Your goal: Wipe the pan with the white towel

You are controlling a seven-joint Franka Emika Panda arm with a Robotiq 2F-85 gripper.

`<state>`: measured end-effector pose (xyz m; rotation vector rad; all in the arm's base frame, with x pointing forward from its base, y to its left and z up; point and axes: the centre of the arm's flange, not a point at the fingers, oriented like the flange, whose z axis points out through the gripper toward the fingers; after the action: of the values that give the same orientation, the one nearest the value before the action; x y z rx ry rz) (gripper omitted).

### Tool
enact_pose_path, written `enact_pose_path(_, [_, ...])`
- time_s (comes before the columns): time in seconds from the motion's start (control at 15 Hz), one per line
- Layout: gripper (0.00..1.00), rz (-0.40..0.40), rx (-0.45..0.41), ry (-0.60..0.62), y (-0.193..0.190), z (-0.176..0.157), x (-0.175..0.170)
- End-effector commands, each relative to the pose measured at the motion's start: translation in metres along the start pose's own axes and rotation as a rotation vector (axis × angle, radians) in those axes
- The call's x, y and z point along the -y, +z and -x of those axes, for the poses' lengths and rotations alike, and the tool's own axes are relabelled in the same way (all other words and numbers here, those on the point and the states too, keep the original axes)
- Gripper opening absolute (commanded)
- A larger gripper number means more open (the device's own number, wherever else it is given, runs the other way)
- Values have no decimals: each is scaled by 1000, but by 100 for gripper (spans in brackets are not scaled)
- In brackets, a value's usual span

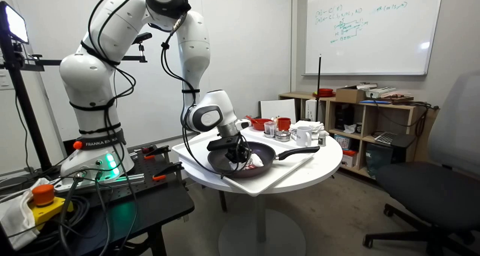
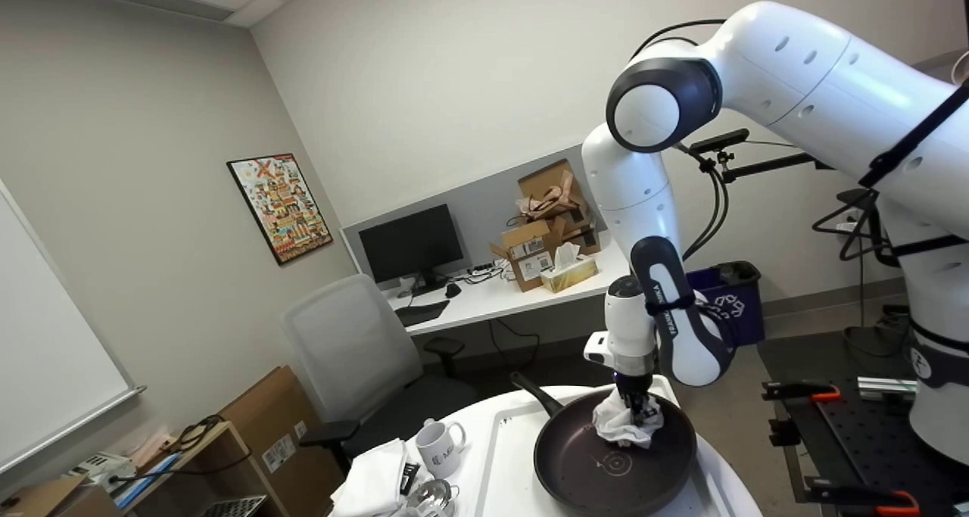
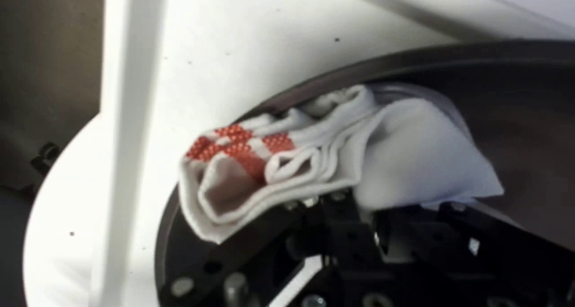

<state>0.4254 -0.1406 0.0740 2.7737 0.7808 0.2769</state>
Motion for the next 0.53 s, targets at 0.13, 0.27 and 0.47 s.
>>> enact_pose_path(0.13, [3,118,16,42,42,-13,-12])
enact_pose_path(0.27, [3,123,3,18,45,-17,-10])
enact_pose_path(0.47, [3,123,-32,-24,37,-19,-3])
